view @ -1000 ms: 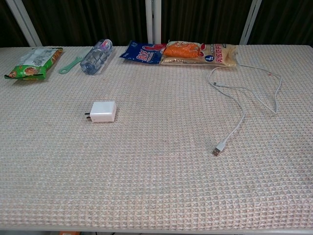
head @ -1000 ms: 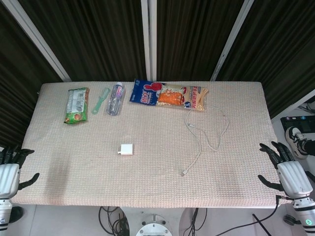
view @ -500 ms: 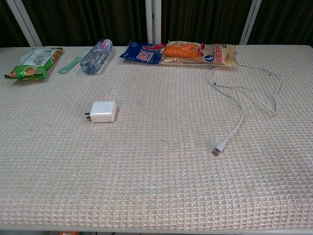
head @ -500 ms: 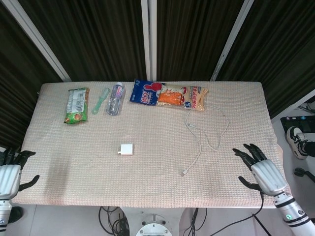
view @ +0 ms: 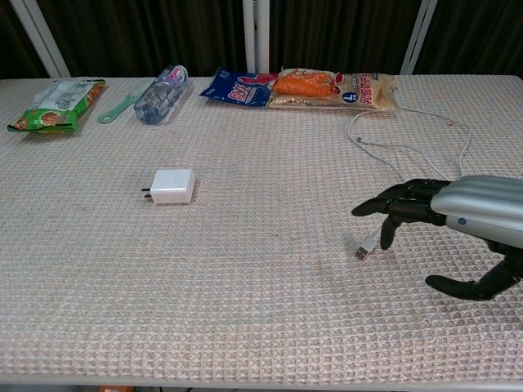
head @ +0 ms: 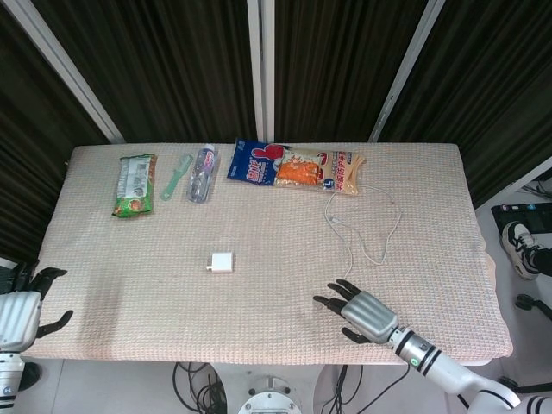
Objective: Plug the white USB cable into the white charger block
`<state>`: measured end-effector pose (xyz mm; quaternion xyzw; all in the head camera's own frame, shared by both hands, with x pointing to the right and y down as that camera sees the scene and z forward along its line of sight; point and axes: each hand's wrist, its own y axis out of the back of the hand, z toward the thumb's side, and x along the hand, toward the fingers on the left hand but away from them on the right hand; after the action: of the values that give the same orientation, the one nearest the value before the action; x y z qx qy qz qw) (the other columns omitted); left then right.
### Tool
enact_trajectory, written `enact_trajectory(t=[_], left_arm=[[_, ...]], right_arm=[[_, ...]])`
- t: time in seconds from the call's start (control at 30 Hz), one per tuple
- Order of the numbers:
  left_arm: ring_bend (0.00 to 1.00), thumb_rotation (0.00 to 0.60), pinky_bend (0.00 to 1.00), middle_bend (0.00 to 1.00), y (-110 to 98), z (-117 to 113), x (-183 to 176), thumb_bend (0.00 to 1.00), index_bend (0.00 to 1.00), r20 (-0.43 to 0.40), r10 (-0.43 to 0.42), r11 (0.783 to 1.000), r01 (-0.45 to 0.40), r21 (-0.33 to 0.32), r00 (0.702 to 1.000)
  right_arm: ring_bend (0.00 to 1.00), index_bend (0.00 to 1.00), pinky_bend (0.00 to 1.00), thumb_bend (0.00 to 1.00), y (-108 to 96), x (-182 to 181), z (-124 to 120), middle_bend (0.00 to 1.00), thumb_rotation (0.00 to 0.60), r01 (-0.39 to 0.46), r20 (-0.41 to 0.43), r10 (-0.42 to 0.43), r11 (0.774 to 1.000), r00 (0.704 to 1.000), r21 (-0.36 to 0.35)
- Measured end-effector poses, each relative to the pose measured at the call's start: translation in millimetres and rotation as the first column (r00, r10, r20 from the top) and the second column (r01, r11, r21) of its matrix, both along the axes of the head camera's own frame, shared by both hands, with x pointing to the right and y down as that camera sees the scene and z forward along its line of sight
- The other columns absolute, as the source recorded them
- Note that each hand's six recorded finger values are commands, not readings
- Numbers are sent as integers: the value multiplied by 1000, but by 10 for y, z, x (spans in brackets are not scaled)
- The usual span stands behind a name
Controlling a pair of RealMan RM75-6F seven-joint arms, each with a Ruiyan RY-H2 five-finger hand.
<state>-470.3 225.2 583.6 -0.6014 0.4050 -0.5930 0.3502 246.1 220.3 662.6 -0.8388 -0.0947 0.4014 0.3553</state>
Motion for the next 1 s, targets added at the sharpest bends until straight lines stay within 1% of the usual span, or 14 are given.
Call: enact_trajectory(t=[0.1, 0.53, 0.8, 1.0], left_arm=[[42, 600, 0, 217, 11, -2, -4, 178, 253, -2, -1, 1000, 1, 1, 1000], [42, 600, 0, 217, 24, 39, -1, 178, 253, -10, -5, 1000, 5, -10, 1000], [42, 600, 0, 217, 38, 53, 5, 178, 253, -12, -7, 1000, 7, -16, 1000], [42, 600, 0, 216, 39, 66, -5, 178, 254, -11, -11, 1000, 11, -19, 1000]], right_arm=[[7, 0, 0, 354, -32, -65, 53, 281, 600, 8, -2, -8, 1000, 1000, 8], [7, 0, 0, 354, -106, -69, 117, 284, 600, -3, -31, 4, 1000, 999, 20], [7, 0, 0, 355, -79, -77, 206, 289, 600, -2, -52, 2, 1000, 999, -3], [7, 0, 0, 355, -54, -60, 222, 290, 600, -7, -56, 7, 1000, 998, -10]])
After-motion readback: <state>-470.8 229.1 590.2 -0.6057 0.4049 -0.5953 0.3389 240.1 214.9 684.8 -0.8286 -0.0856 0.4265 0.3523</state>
